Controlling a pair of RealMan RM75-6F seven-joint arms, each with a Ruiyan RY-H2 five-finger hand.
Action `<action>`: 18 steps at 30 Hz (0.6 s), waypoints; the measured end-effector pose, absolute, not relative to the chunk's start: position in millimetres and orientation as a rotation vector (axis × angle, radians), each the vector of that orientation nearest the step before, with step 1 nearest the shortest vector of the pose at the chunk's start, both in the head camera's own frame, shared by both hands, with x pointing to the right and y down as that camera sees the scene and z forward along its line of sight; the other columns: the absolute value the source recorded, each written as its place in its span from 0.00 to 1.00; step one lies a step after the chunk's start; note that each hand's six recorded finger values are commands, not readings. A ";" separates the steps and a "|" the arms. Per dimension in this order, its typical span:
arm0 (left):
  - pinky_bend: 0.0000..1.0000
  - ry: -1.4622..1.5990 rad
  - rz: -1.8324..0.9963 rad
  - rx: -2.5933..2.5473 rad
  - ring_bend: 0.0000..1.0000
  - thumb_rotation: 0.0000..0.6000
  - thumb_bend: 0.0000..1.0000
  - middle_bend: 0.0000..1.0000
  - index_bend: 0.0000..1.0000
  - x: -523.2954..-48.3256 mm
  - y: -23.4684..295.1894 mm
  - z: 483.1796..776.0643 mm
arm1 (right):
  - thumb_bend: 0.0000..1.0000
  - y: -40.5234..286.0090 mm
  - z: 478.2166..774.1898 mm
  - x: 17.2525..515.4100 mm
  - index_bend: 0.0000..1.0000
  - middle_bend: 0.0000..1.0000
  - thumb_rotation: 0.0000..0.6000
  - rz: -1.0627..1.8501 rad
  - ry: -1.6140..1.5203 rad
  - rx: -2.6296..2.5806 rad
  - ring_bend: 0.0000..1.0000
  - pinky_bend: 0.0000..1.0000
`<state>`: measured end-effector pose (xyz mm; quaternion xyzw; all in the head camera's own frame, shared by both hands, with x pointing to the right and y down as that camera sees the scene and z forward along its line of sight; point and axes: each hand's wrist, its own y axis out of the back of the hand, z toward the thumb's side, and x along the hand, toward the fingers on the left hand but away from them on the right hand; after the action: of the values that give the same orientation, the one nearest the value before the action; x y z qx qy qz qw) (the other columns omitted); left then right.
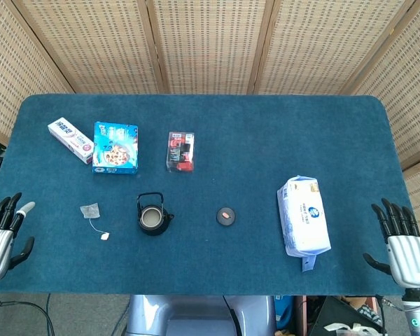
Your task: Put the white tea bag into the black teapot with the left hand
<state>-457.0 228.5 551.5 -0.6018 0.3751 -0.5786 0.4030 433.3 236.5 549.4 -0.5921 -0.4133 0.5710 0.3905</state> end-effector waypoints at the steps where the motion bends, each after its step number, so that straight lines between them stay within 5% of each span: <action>1: 0.00 0.943 -1.460 -1.524 0.00 1.00 0.44 0.00 0.14 -455.9 228.3 552.0 | 0.17 236.7 549.3 433.3 0.01 0.00 1.00 1.451 -1.050 -1.505 0.00 0.03; 11: 0.00 0.917 -1.458 -1.553 0.00 1.00 0.44 0.01 0.17 -449.4 230.3 557.6 | 0.17 237.8 548.6 433.5 0.01 0.00 1.00 1.450 -1.051 -1.509 0.00 0.03; 18: 0.00 0.879 -1.463 -1.591 0.02 1.00 0.44 0.09 0.23 -441.7 234.2 568.4 | 0.17 238.3 550.5 433.2 0.01 0.00 1.00 1.457 -1.046 -1.518 0.00 0.03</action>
<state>-441.7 234.2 568.4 -0.6269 0.3464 -0.5764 0.3934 433.2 238.3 550.5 -0.5960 -0.4108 0.5720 0.3858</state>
